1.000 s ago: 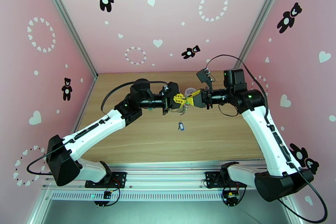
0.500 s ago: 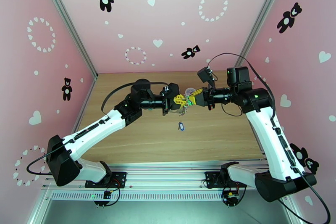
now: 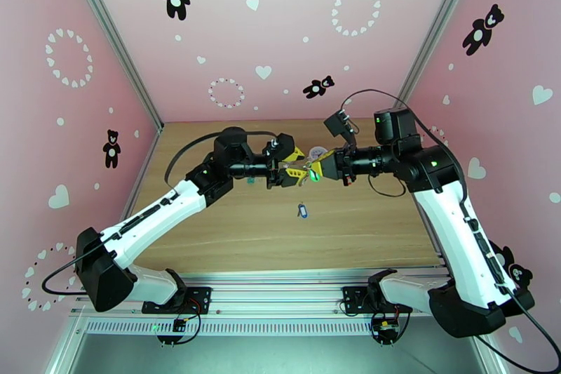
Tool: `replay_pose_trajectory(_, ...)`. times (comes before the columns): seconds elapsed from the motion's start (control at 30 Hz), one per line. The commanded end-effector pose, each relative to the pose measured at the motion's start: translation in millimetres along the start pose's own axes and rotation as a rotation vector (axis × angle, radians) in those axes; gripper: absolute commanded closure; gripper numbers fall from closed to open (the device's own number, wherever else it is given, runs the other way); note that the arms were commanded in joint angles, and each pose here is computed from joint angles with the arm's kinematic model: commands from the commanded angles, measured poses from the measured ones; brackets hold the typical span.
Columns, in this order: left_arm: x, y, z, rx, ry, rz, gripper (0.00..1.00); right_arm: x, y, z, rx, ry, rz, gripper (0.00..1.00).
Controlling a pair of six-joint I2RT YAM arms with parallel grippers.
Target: Remove the keys from the keyring
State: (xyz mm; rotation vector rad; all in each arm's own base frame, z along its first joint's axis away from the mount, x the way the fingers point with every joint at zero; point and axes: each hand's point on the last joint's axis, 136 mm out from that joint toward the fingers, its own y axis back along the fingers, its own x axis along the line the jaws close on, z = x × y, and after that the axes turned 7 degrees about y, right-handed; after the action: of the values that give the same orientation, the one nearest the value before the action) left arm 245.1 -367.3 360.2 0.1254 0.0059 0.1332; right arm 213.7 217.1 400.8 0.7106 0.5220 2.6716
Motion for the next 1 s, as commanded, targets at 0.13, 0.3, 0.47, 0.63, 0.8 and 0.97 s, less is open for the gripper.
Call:
replay_pose_trajectory(0.13, 14, 22, -22, 0.001, 0.100, 0.233, 0.43, -18, -8, -9, 0.042, -0.277, -0.085, 1.00)
replay_pose_trajectory(0.3, 17, 28, -26, -0.079, 0.159, 0.363, 0.41, -32, -16, -21, 0.063, -0.382, -0.140, 1.00)
replay_pose_trajectory(0.47, 7, 24, -27, -0.110, 0.155, 0.373, 0.40, -41, -20, -25, 0.052, -0.441, -0.177, 1.00)
replay_pose_trajectory(0.63, 7, 21, -28, -0.139, 0.163, 0.370, 0.42, -44, -24, -22, 0.045, -0.461, -0.180, 1.00)
replay_pose_trajectory(0.8, 7, 16, -26, -0.166, 0.186, 0.359, 0.46, -46, -29, -20, 0.047, -0.475, -0.187, 1.00)
replay_pose_trajectory(0.97, -11, 12, -35, -0.199, 0.052, 0.362, 0.48, -44, -29, -17, 0.037, -0.491, -0.187, 1.00)
